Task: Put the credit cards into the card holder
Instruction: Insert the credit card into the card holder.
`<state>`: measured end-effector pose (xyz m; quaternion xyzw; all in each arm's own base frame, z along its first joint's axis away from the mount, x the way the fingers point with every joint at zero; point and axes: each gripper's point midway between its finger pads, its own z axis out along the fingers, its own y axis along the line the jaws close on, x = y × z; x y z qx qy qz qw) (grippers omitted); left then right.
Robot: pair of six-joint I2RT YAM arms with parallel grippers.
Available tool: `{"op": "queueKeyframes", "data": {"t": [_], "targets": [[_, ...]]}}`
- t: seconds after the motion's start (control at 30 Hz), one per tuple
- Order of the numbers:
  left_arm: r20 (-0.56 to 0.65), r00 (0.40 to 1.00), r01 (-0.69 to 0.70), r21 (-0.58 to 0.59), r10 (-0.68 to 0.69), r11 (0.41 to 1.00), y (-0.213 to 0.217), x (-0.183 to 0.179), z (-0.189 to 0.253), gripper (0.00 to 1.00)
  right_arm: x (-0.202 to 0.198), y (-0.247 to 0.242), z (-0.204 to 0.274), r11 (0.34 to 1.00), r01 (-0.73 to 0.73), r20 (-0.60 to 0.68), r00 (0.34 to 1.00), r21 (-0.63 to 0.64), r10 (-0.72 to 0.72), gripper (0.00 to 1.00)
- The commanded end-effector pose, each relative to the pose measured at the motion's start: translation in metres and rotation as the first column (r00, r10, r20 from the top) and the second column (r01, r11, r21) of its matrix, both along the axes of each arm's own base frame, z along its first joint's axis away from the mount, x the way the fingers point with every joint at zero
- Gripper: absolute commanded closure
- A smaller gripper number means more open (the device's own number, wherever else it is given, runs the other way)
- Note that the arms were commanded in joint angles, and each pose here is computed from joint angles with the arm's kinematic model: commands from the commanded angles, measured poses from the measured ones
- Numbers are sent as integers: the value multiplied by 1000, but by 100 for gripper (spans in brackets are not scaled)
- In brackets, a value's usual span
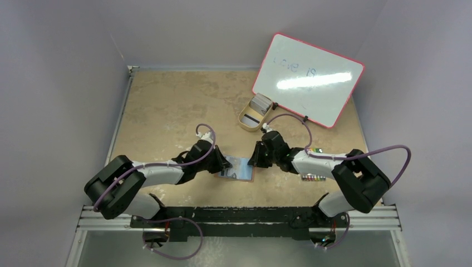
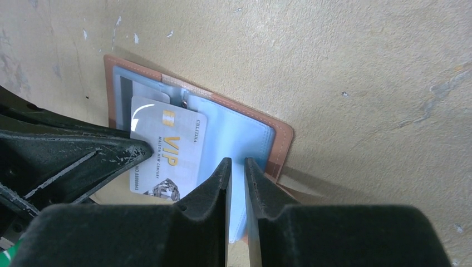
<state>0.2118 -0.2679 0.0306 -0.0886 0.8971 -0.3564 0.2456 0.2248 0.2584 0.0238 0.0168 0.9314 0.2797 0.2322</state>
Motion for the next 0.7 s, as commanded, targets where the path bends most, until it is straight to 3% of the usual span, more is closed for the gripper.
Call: {"op": "queueKeyframes", "data": {"t": [0.0, 0.23, 0.47, 0.67], "targets": [[12, 999, -47, 46, 46, 998, 6, 8, -6, 100, -4, -8, -3, 1000, 20, -4, 1000, -24, -20, 83], [54, 996, -78, 78, 74, 994, 16, 13, 0, 100, -5, -8, -2, 1000, 19, -4, 1000, -20, -19, 83], [26, 999, -34, -7, 35, 999, 0, 5, -2, 100, -5, -8, -3, 1000, 25, -2, 1000, -18, -25, 83], [-1, 1000, -19, 23, 19, 1000, 0, -1, -8, 100, -4, -7, -2, 1000, 27, 0, 1000, -14, -27, 83]]}}
